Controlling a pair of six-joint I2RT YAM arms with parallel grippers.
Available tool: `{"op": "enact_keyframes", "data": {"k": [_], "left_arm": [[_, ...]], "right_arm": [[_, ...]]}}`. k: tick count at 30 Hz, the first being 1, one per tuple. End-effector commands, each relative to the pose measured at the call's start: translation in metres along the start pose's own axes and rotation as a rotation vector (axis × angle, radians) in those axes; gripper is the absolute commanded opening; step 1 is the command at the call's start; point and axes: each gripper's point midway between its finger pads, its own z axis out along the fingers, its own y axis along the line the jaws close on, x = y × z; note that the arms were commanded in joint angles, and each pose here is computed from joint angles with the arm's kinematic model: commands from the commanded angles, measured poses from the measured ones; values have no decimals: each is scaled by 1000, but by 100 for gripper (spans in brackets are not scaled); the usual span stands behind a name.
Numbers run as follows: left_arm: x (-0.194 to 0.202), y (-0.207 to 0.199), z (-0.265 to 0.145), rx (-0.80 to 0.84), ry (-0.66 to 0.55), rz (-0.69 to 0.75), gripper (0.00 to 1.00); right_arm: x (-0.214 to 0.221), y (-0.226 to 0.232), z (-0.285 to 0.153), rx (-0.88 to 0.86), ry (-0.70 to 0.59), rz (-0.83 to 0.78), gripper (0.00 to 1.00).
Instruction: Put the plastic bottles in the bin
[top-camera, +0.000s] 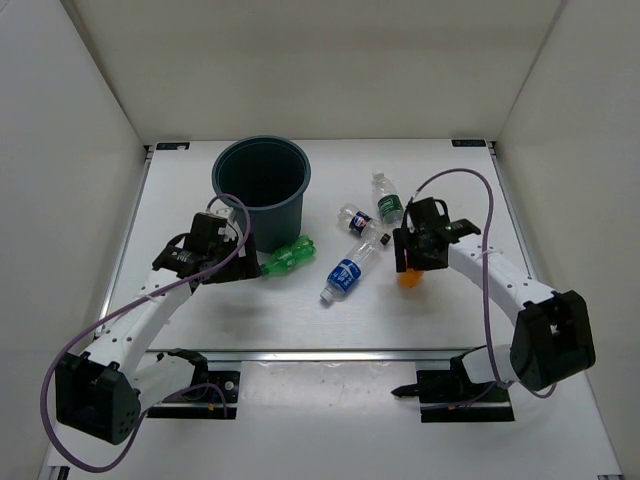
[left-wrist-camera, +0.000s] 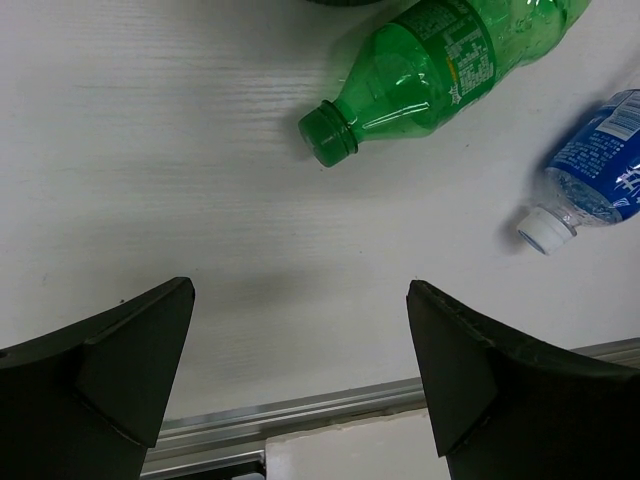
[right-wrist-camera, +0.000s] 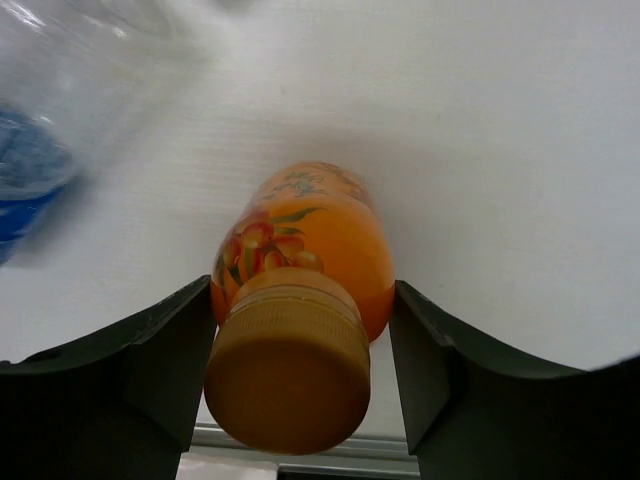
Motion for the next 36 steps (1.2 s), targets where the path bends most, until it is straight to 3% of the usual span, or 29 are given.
{"op": "enact_keyframes", "data": {"k": [1,5,11,14,19,21,23,25,26,27,32,36], "left_arm": [[-17,-4,-9,18,-57,16,98],[-12,-3,-7,24,-43,32,99],[2,7,-6,4,-30,32,99],[4,10,-10,13,-42,13,98],[9,16,-15,11,-50,16,99],[5,13,-14,11,-54,37,98],[7,10,-11,15,-37,64,98],[6,5,-8,28,-32,78,99],[6,2,-5,40,-26,90,99],[5,0,-4,52,-25,102,99],[-5,-18,7,113,-35,173,99],[-18,-31,17,147,-73,233,99]], "right_arm": [[-78,22,-54,-13,-211,-84,30],[-150,58,-106,-52,-393,-208,29],[-249,188,-174,-331,-684,-443,25],[-269,241,-200,-470,-779,-503,25],[-281,306,-185,-668,-791,-512,29],[-283,318,-186,-725,-804,-534,34],[-284,323,-186,-748,-799,-512,54],[-286,323,-192,-749,-819,-517,81],[-288,320,-198,-747,-829,-514,87],[-287,320,-199,-750,-829,-512,99],[-286,296,-221,-728,-846,-501,99],[-270,253,-211,-649,-787,-451,99]]}}
